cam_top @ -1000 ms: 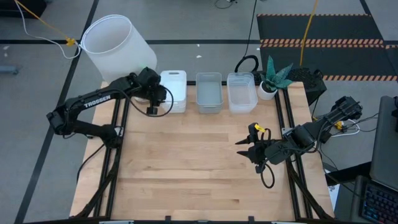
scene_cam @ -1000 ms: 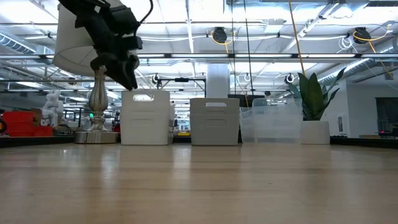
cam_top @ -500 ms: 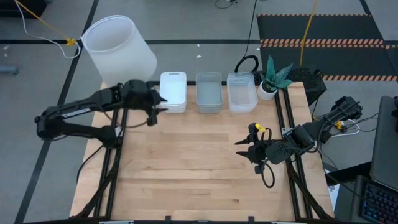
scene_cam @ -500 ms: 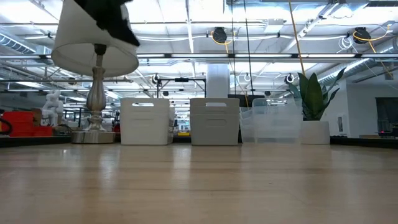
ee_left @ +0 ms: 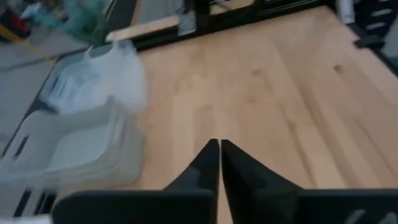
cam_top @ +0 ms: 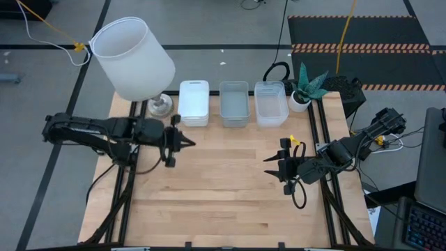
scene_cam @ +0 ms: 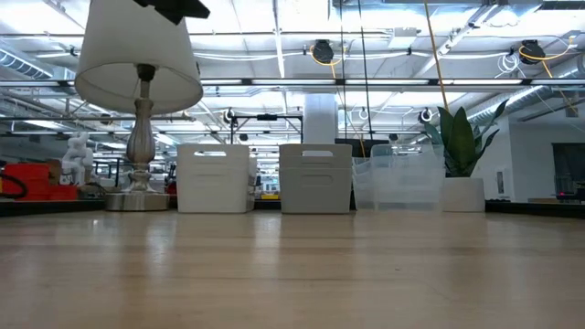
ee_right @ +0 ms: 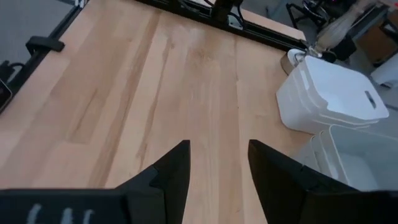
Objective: Stack baskets by color
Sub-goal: Return to Home Position
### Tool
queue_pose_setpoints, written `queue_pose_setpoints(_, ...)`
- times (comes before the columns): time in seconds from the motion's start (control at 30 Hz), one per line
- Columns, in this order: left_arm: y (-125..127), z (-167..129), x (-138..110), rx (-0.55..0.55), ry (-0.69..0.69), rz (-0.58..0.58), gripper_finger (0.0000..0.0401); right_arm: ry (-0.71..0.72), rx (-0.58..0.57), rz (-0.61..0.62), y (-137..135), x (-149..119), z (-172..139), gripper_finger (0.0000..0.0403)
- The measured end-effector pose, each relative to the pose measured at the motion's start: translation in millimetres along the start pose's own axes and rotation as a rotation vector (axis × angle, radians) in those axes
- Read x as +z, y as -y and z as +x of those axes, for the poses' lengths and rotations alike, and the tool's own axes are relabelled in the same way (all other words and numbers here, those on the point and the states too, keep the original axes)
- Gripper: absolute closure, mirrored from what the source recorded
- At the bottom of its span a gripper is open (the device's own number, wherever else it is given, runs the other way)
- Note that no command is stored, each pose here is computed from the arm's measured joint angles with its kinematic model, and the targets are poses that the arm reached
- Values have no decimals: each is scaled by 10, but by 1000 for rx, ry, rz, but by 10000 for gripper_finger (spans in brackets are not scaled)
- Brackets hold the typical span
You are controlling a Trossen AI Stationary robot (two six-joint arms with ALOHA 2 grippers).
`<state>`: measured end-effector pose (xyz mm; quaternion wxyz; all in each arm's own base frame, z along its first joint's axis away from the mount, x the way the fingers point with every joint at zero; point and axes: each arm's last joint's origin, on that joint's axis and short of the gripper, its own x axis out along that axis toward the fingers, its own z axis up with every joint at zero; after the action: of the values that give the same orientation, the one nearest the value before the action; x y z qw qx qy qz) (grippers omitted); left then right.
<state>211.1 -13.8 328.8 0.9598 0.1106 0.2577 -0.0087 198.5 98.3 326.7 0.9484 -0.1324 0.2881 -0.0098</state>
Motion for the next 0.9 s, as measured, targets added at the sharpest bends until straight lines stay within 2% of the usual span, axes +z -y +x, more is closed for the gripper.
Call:
queue_pose_setpoints(0.1,125,73,-38,-33,49,53,397,7,1,22,-13,-17,22,260)
queue_pose_setpoints(0.17,168,101,-54,-44,82,40,395,15,3,16,-38,-62,70,278)
queue_pose_setpoints(0.3,246,173,-130,-65,116,-10,393,37,12,-17,-98,-180,163,331)
queue_pose_setpoints(0.47,387,277,-284,-100,172,-25,398,132,33,-33,-134,-259,224,396)
queue_pose_setpoints(0.7,533,409,-591,-132,216,-64,398,346,136,-53,-168,-505,253,395)
queue_pose_setpoints(0.9,603,480,-858,-143,250,-82,395,434,158,-82,-138,-843,229,400)
